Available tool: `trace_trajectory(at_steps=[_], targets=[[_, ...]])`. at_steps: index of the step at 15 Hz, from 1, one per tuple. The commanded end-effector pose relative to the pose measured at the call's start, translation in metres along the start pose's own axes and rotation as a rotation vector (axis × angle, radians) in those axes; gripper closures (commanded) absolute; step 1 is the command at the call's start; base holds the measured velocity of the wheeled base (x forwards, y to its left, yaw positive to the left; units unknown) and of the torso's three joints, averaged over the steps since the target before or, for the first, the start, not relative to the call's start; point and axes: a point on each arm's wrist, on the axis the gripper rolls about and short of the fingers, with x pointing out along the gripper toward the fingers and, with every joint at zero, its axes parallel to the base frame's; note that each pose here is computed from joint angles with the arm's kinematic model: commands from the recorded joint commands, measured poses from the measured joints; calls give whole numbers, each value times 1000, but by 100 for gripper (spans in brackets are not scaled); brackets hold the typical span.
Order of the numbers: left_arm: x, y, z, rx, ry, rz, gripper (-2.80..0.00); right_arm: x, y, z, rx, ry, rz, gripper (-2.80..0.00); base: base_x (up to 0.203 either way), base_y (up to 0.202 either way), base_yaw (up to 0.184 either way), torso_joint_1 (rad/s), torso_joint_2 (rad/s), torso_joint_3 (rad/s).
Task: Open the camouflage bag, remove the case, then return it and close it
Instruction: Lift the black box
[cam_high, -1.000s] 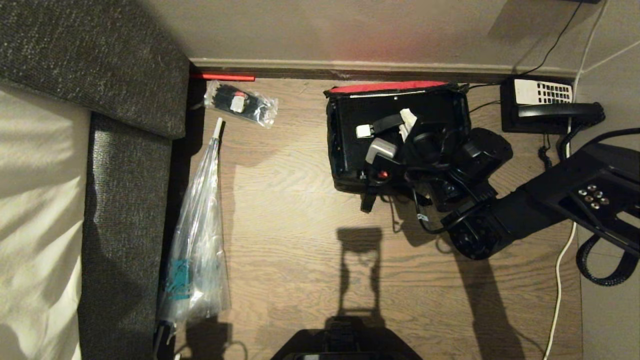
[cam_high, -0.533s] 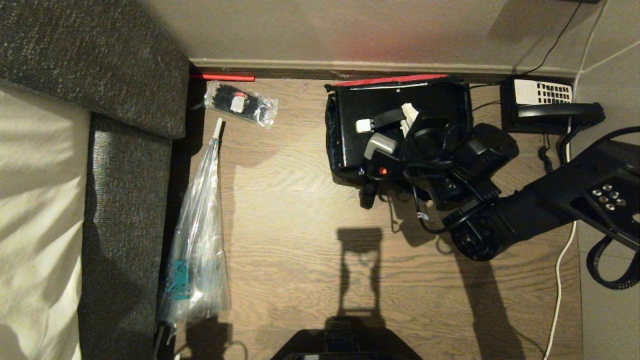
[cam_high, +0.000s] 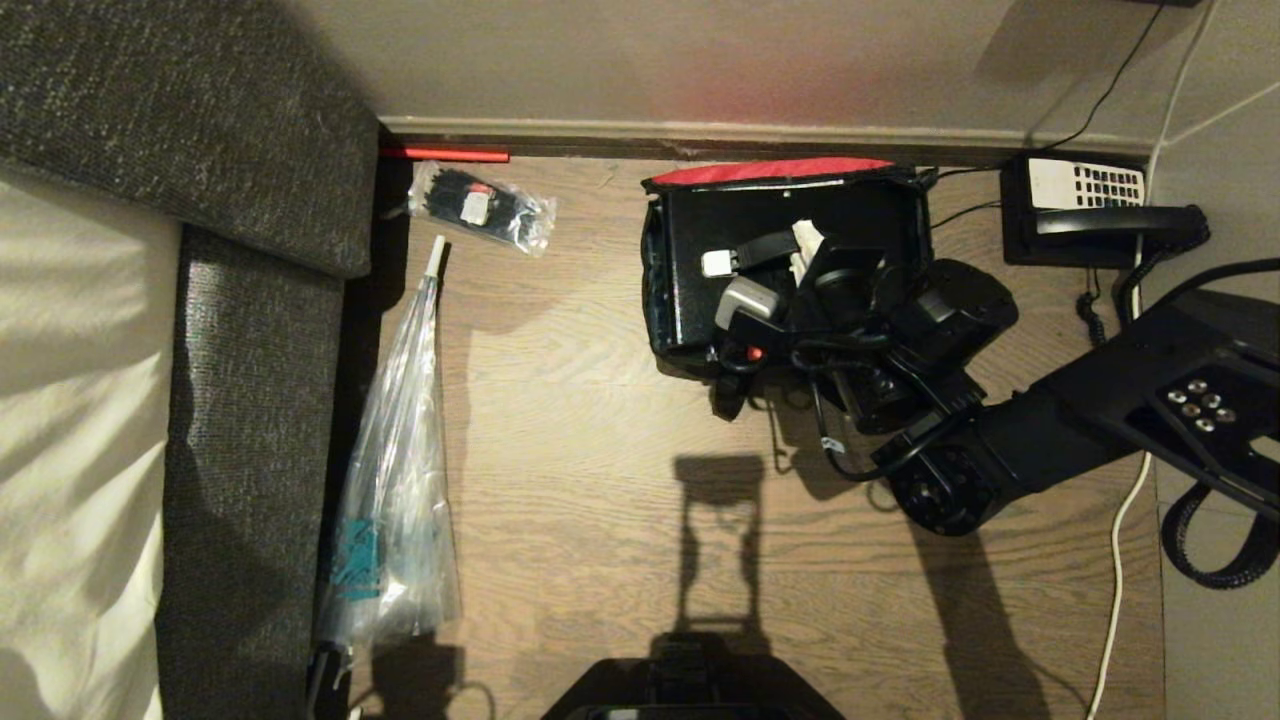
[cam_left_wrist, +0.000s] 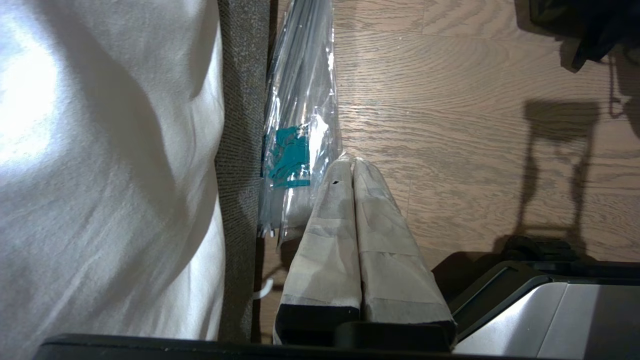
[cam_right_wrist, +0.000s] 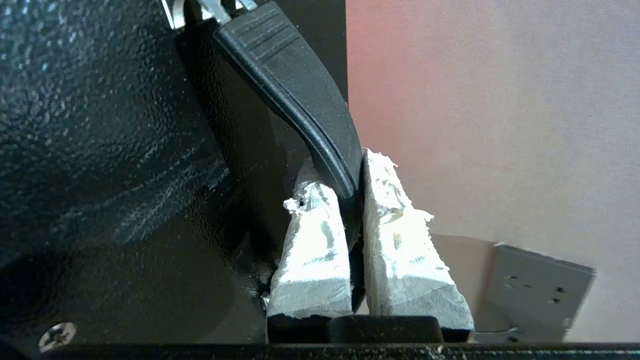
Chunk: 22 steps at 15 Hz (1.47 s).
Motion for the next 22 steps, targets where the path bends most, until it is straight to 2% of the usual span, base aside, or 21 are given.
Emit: trace_trajectory(at_steps=[1, 9, 12, 22], targets=[[0, 0, 0, 0, 0, 0, 0, -1, 4, 4, -4, -7, 3, 0, 0, 0, 0, 0, 0, 0], [0, 0, 0, 0, 0, 0, 0, -3, 19, 11, -6, -20, 32, 0, 0, 0, 0, 0, 0, 0], [0, 0, 0, 0, 0, 0, 0, -6, 33, 13, 2, -26, 65, 0, 0, 0, 0, 0, 0, 0], [0, 0, 0, 0, 0, 0, 0, -8, 44, 15, -15, -12, 90, 0, 0, 0, 0, 0, 0, 0]])
